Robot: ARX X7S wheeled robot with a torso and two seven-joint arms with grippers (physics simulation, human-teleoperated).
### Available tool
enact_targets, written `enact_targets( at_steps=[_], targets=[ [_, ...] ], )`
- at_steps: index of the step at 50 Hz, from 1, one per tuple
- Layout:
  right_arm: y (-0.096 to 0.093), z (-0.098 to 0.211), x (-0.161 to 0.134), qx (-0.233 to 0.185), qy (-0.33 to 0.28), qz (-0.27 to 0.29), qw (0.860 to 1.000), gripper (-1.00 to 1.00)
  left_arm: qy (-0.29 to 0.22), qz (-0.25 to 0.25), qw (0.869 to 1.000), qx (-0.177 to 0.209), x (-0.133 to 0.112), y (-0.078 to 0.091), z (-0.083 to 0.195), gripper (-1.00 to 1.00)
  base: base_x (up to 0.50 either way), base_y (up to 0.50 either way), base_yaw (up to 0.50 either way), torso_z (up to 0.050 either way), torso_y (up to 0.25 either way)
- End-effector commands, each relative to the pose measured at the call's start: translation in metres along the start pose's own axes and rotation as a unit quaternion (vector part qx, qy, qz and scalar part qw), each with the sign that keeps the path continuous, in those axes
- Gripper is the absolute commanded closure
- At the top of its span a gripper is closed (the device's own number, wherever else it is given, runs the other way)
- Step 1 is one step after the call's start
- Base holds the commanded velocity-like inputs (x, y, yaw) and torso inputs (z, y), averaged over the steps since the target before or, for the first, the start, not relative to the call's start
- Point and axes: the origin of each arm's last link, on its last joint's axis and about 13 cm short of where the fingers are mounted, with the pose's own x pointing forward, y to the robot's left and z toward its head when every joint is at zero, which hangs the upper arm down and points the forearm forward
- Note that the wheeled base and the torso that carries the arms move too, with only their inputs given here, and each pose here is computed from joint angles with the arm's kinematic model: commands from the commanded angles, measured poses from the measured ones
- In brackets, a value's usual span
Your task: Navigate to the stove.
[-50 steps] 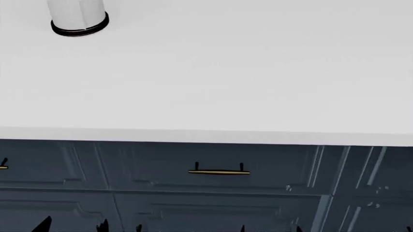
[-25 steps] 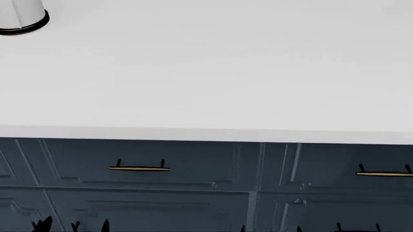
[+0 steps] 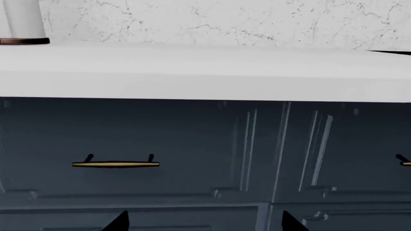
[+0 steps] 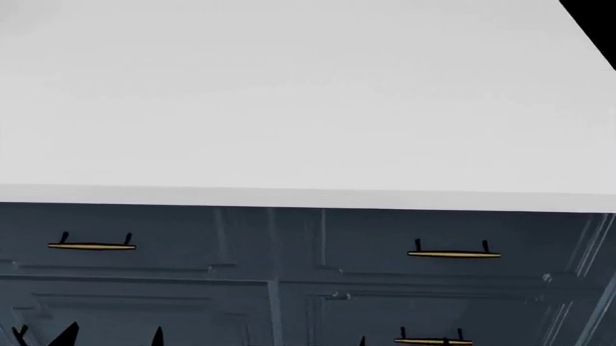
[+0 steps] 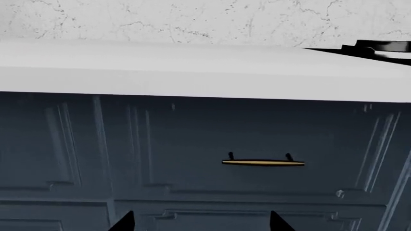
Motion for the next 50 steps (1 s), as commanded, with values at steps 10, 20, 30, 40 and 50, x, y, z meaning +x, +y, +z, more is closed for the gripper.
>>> enact_targets(
  at_steps=[10,20,30,40,50],
  targets=[
    [-0.0004,0.0002,0.0000,0.001,0.000,-0.001,1.000,-1.00,0.000,-0.001,1.000,0.000,0.0000,-0.0003,0.0001,-1.00,-0.01,-0.50,0.00,0.000,0.000],
    [-0.0003,0.0006,-0.0007,0.001,-0.001,0.000,1.000,-1.00,0.001,-0.001,1.000,0.001,-0.0001,-0.0003,0.0002,-1.00,0.00,-0.50,0.00,0.000,0.000],
    [-0.0005,0.0005,-0.0009,0.001,-0.002,-0.001,1.000,-1.00,0.001,-0.002,1.000,0.001,-0.0003,-0.0005,0.0002,-1.00,0.00,-0.50,0.00,0.000,0.000],
    [-0.0008,0.0001,-0.0002,0.002,-0.001,0.000,1.000,-1.00,0.001,-0.003,1.000,0.001,0.0006,-0.0008,-0.0003,-1.00,0.00,-0.50,0.00,0.000,0.000],
    [-0.0007,0.0008,-0.0013,0.001,-0.002,0.001,1.000,-1.00,0.001,-0.004,1.000,0.002,-0.0002,-0.0011,0.0001,-1.00,0.00,-0.50,0.00,0.000,0.000]
  ],
)
